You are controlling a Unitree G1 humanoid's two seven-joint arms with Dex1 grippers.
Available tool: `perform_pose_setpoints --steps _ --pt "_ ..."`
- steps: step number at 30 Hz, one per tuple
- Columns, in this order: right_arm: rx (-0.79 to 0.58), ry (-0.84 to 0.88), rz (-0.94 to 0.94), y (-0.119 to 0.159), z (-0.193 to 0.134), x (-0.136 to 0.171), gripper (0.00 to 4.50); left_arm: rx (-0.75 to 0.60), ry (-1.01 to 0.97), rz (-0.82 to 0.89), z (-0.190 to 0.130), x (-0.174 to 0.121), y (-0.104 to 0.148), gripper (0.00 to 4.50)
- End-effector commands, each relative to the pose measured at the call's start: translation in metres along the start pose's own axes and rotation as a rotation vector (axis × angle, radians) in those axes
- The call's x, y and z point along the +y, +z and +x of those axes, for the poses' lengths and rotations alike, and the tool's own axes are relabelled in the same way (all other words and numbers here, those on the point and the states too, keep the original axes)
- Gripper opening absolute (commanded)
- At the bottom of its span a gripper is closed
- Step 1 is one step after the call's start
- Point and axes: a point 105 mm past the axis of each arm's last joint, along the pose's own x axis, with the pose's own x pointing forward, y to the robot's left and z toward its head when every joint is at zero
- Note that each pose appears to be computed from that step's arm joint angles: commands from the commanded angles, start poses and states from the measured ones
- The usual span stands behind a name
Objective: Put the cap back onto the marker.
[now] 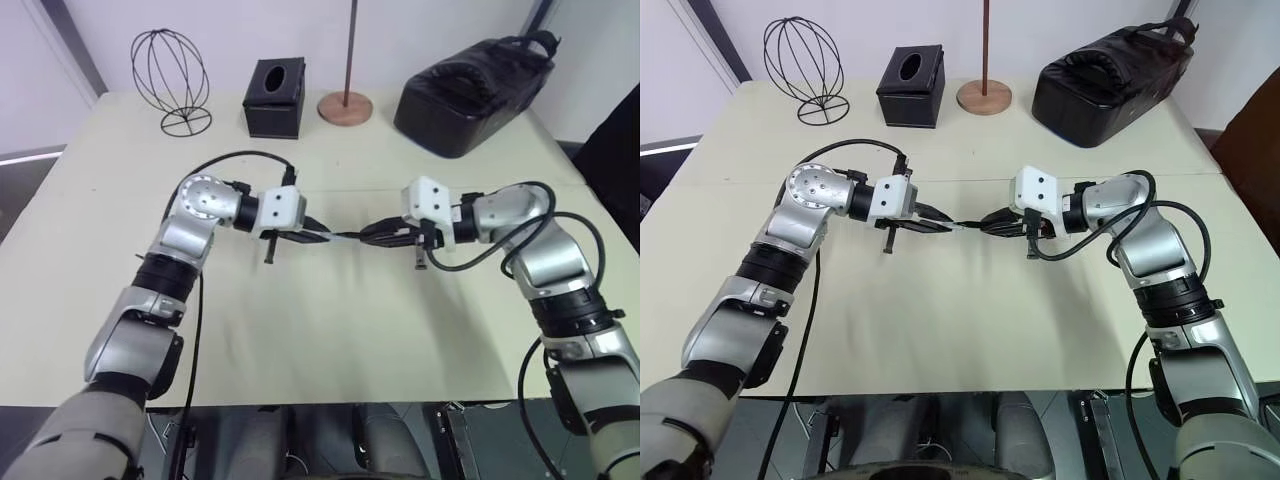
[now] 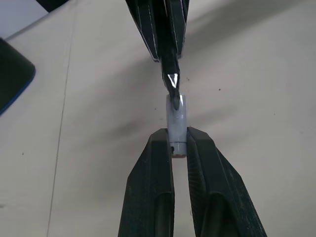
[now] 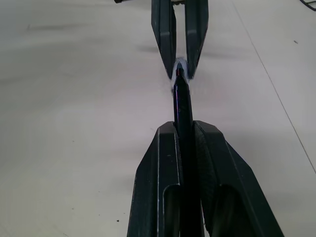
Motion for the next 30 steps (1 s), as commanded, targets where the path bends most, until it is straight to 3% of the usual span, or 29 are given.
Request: perform_pose_setpoints --steps 1,19,30 --pt "-0.017 -0.039 -0.039 0.01 -0.012 -0.009 0.0 0.021 0.035 0.035 -0.013 0.01 0.002 0.03" --pt "-0.012 -0.044 -0.018 0.002 -0.009 -0.009 0.0 -0.082 0.078 0.001 -0.009 0.02 0.023 0.03" --pt "-0.014 -0.049 -0.014 0.002 -0.009 -0.01 0.0 -0.05 0.056 0.005 -0.009 0.015 0.016 0.03"
